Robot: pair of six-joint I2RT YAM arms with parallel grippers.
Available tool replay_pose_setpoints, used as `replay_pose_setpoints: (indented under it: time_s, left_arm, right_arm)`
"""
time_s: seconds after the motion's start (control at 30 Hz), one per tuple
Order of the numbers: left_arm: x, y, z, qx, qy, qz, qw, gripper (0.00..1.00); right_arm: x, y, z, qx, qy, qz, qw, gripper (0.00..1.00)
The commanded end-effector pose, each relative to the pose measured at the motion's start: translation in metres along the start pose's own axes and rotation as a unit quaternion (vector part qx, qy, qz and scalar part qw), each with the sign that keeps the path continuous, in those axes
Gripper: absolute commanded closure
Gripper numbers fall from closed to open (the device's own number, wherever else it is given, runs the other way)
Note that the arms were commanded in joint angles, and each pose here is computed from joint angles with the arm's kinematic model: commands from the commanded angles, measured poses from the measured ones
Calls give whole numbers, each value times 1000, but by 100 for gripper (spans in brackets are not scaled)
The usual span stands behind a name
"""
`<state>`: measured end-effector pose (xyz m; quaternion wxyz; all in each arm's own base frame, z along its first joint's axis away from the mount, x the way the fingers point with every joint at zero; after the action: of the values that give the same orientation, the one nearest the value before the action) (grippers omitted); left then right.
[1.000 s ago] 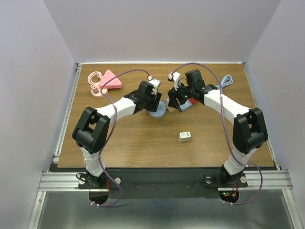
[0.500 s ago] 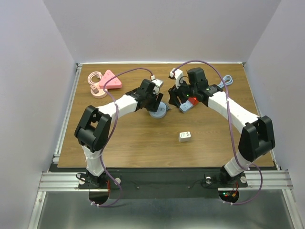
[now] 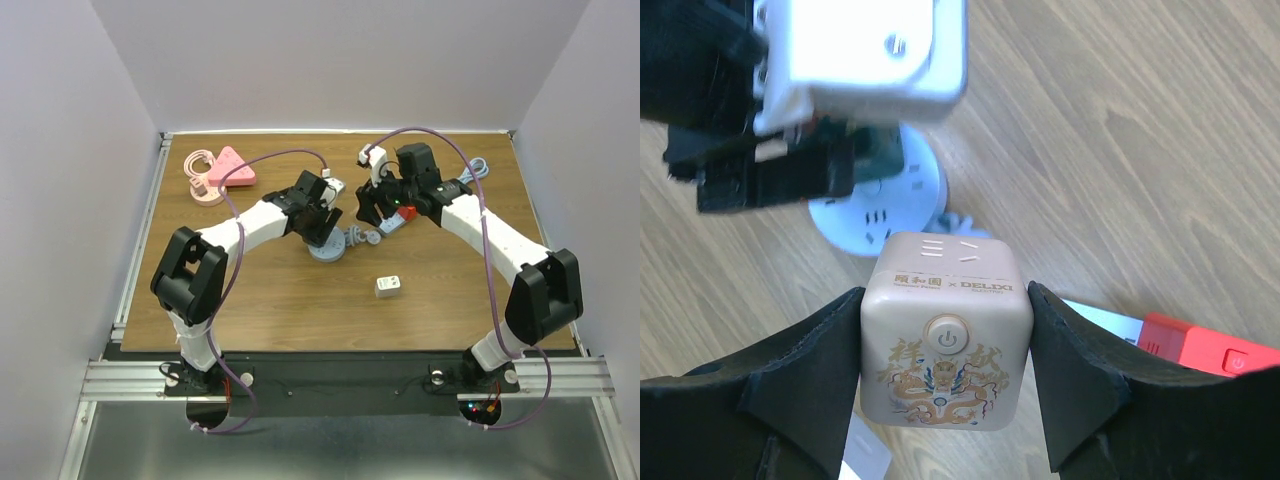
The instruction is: Insert the plug
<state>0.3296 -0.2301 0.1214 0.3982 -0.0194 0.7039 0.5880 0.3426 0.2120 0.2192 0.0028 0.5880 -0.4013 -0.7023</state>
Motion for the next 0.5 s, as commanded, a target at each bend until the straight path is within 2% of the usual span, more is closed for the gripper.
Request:
replay_pose_setpoints:
  time_s: [0.0,0.3,0.37,0.4,0.47]
  left_arm:
    - [16,13,-33,82,-62,22,994,100]
    - [12,5,-44,106,-60,15,992,100]
    - [11,4,-39,85,-48,11,995,80]
    - [9,5,-38,82,-45,8,996,61]
    - [6,6,-39,83,-37,-2,996,38]
  right_arm:
    - [-12,13,8,-9,7,-24,1000,100]
    - [1,10,26,-29,-2,8,1000,100]
    - [4,12,28,-27,-5,12,1000,100]
    - [5,13,28,-25,-6,14,1000,99]
    - [6,15,29,-22,-9,12,1000,100]
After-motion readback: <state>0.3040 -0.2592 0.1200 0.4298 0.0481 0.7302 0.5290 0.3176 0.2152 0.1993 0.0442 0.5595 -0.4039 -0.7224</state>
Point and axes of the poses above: each gripper's point midway between its finger pads, its own y axis back along the fingers, its own z axis along the line the jaws close on, x = y × z, the point moved 5 cm from there along y, back along the fingers, and after that the axes turned 2 degrees about y, right-handed, at the moved point
